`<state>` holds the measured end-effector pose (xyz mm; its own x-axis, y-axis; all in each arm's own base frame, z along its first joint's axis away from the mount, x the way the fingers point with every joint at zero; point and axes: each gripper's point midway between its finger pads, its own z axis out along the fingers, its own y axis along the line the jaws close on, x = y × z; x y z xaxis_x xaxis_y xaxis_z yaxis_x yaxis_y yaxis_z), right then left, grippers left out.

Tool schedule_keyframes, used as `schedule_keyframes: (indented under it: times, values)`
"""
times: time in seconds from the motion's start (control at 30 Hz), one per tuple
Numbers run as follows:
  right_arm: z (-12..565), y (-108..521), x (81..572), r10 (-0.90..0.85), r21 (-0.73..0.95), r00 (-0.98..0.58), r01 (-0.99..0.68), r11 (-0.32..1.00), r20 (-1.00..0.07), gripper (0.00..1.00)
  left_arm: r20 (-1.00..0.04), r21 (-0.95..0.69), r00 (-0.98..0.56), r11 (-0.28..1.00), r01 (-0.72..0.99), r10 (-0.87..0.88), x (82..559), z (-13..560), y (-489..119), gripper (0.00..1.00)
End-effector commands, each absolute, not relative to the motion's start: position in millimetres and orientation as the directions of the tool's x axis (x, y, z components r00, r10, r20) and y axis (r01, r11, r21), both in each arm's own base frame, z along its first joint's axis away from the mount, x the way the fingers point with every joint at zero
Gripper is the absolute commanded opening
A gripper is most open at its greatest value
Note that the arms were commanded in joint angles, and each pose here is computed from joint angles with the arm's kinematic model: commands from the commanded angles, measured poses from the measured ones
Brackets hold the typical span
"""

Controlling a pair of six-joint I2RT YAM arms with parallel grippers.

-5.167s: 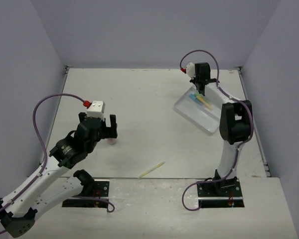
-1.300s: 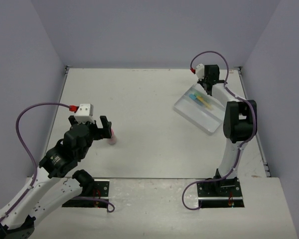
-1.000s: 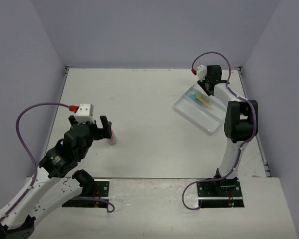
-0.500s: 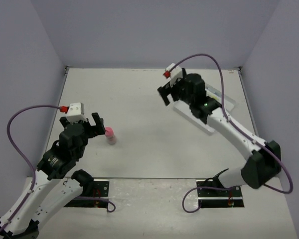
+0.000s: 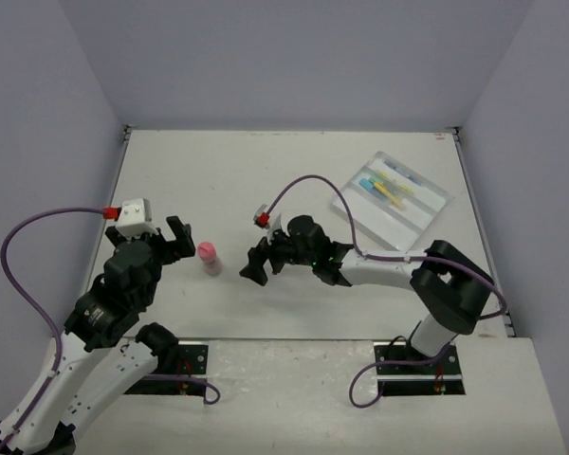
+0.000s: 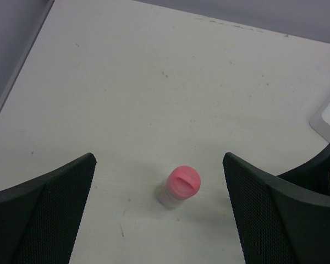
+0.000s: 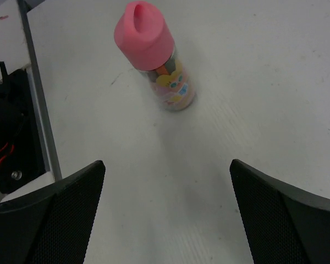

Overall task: Sort the stationery into containers
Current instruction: Pick up the storage box at the center of the board.

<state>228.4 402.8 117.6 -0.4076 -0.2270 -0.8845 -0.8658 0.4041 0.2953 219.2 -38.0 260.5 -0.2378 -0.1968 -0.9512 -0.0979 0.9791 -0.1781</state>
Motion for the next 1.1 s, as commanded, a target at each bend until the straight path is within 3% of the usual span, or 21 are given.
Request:
schedule_keyframes:
  times: [0.0,0.43,0.67,0.7,0.77,0.83,0.9,1.0,1.07]
  values:
    - [144,454,252,-0.131,0.157,-0.244,-0.871,0.466,-0.961,0.97,-0.952,-0.197,-0.219,0.975,-0.103,-0.216,223,266,-39,1.0]
    - [115,530,277,-0.122,0.163,-0.269,-0.825,0.54,-0.955,0.96,-0.952,-0.194,-0.225,0.978,-0.078,-0.206,224,266,-43,1.0]
    - [97,542,276,-0.17,0.132,-0.248,-0.854,0.503,-0.954,0.78,-0.954,-0.2,-0.214,0.977,-0.07,-0.211,222,268,-43,1.0]
    - [96,543,274,-0.176,0.131,-0.247,-0.859,0.494,-0.953,0.7,-0.954,-0.202,-0.211,0.977,-0.07,-0.212,222,269,-43,1.0]
    - [95,541,271,-0.19,0.123,-0.242,-0.865,0.486,-0.952,0.34,-0.954,-0.203,-0.211,0.977,-0.068,-0.213,222,269,-43,1.0]
    - [103,534,267,-0.205,0.103,-0.226,-0.871,0.481,-0.952,0.1,-0.954,-0.201,-0.213,0.977,-0.067,-0.211,221,269,-43,1.0]
    - [111,516,266,-0.248,0.066,-0.219,-0.859,0.507,-0.944,0.0,-0.954,-0.203,-0.21,0.977,-0.066,-0.213,221,269,-43,1.0]
    - [162,453,289,-0.31,-0.053,-0.204,-0.754,0.655,-0.929,0.0,-0.955,-0.208,-0.204,0.976,-0.057,-0.215,220,270,-43,1.0]
    - [179,394,307,-0.388,-0.09,-0.309,-0.671,0.736,-0.868,0.0,-0.956,-0.211,-0.2,0.976,-0.045,-0.216,220,271,-45,1.0]
